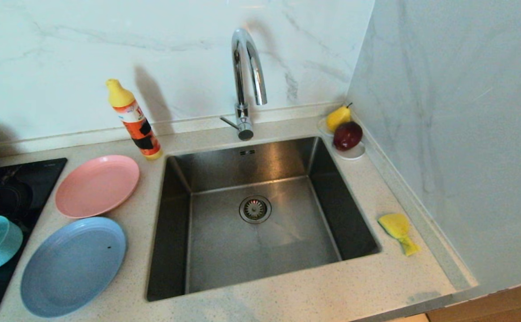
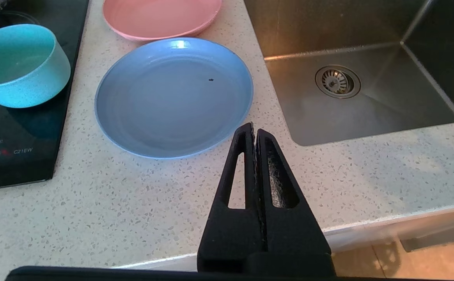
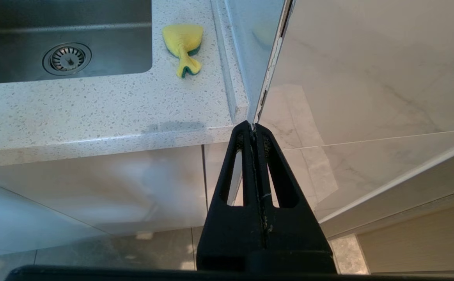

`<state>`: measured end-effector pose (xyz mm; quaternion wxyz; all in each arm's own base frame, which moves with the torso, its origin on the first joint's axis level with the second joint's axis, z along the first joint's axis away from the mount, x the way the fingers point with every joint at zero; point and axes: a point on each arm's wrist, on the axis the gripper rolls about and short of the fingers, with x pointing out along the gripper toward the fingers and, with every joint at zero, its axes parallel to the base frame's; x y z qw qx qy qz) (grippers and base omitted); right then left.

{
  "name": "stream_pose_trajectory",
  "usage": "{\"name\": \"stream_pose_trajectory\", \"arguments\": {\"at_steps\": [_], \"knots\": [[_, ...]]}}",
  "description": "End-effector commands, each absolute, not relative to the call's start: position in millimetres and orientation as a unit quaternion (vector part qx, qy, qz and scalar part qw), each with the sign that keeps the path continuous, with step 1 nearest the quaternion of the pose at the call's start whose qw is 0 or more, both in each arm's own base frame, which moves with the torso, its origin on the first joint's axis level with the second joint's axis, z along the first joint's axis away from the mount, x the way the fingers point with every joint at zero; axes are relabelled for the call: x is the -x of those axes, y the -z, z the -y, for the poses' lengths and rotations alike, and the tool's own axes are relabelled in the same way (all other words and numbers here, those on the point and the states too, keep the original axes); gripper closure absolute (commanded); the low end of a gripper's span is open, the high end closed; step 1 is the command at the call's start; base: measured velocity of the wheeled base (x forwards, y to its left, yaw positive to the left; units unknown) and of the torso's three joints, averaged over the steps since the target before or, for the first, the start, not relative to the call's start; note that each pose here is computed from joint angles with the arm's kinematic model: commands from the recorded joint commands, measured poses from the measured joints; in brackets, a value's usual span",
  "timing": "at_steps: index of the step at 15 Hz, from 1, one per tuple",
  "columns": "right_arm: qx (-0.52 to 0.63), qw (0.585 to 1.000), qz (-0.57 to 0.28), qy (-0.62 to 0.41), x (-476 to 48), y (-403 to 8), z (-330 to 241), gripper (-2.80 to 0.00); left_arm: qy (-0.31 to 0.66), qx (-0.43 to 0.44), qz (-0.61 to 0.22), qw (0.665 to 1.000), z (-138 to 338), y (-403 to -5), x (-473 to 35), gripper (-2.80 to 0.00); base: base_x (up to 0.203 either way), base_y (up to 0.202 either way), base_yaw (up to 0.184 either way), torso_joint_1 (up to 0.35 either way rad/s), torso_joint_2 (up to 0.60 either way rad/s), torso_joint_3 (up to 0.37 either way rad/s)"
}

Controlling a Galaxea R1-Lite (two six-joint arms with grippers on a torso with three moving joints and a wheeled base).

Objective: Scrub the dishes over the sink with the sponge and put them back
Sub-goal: Grab the dish soap

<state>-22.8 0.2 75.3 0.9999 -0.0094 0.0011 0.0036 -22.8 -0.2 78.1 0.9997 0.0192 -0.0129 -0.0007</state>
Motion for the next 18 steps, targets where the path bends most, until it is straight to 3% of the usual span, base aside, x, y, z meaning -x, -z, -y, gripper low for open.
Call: {"name": "stream_pose_trajectory", "arguments": {"at_steps": [1, 18], "knots": [[0.01, 1.0, 0.0, -0.004, 22.9, -75.3, -0.2, 0.0, 0.001, -0.019, 0.004, 1.0, 0.2, -73.0, 21.4, 0.0, 0.0, 0.0, 0.0, 0.0, 0.0, 0.0], [0.01, 1.0, -0.001, -0.004, 22.7, -75.4, -0.2, 0.0, 0.0, -0.019, 0.004, 1.0, 0.2, -73.5, 21.5, 0.0, 0.0, 0.0, 0.0, 0.0, 0.0, 0.0]]}}
